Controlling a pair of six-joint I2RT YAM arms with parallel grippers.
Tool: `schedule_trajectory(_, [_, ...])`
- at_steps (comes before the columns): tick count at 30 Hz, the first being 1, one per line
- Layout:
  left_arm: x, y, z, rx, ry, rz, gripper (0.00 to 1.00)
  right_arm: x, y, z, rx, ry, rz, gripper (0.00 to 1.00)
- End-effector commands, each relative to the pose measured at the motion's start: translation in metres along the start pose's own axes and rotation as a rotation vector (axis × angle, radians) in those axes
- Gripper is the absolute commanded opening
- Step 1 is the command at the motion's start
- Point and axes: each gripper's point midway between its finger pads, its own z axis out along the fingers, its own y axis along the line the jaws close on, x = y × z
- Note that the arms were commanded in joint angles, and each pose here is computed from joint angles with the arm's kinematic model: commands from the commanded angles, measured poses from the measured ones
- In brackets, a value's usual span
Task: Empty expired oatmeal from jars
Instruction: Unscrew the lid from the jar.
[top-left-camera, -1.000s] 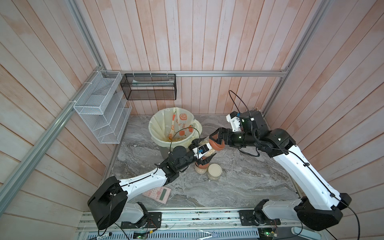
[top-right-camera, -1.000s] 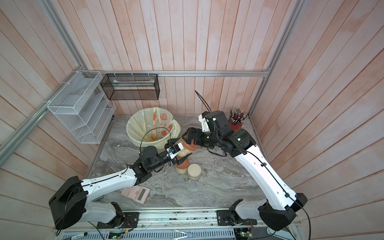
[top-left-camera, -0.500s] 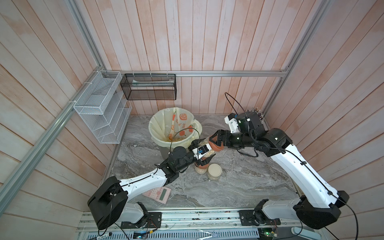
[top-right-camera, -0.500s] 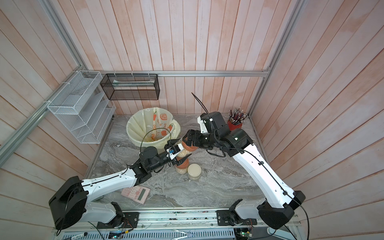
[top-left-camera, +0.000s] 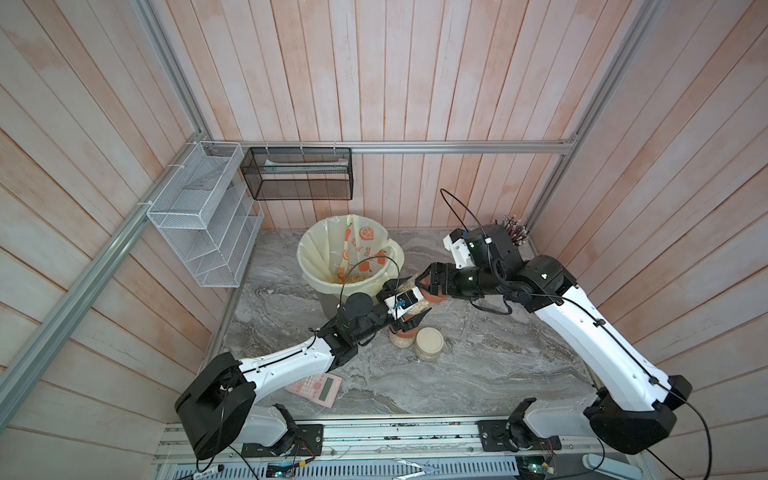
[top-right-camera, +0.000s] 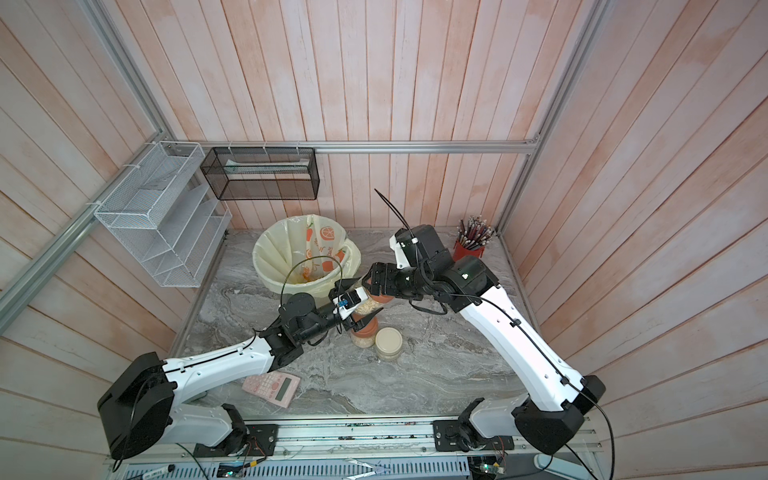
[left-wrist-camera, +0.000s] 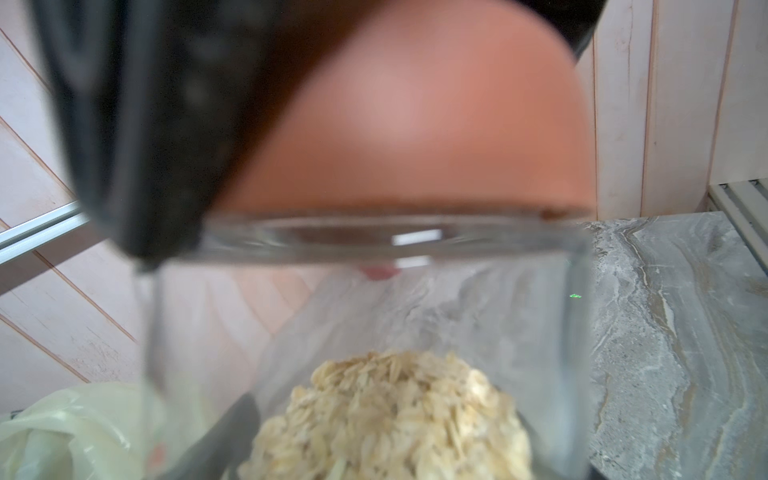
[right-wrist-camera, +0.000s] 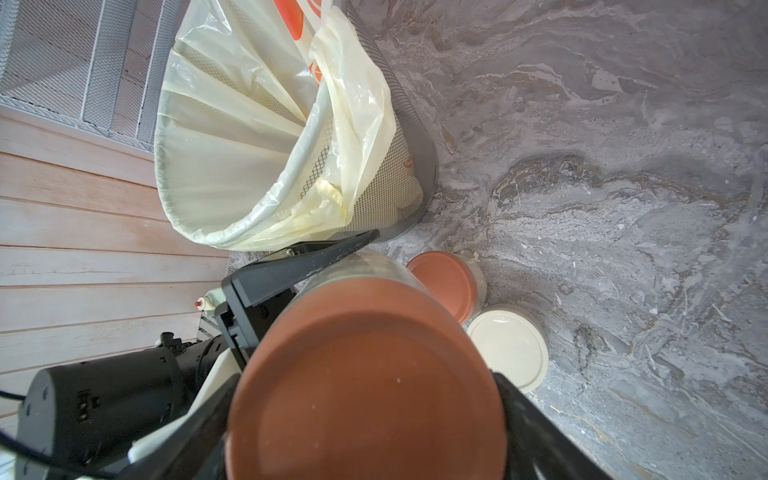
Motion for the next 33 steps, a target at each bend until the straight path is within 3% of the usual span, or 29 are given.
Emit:
schedule_trajectory(1, [-0.035,0.009,-0.003,-0.024,-0.121,0.011,0.08,0.003,0.004,-0.004,0.006,0.015,-0.058,0.79])
schedule_trajectory(6, [-0.041,0.002,-0.011,0.063,-0.172,-0.059,0.07,-0.001,0.027,-0.013,-0.107,-0.023,-0.268,0.66])
schedule_trajectory(14, [-0.048,-0.023,-0.019,0.263,-0.2,-0.143,0.06,0.019,0.063,-0.022,-0.356,-0.018,-0.686,0.61])
schedule_trajectory(17, [-0.046,-0.026,-0.02,0.277,-0.195,-0.15,0.05,0.027,0.064,-0.024,-0.387,0.003,-0.793,0.53])
schedule_trajectory(19, [-0.045,-0.027,-0.021,0.284,-0.193,-0.151,0.05,0.025,0.063,-0.024,-0.373,-0.006,-0.845,0.49])
schedule_trajectory(27, [-0.049,-0.034,-0.027,0.331,-0.208,-0.168,0.03,0.028,0.062,-0.034,-0.387,-0.034,-1.007,0.51])
schedule_trajectory(33, [-0.054,-0.042,-0.033,0.381,-0.237,-0.175,0.03,0.029,0.064,-0.046,-0.481,-0.041,-1.1,0.54])
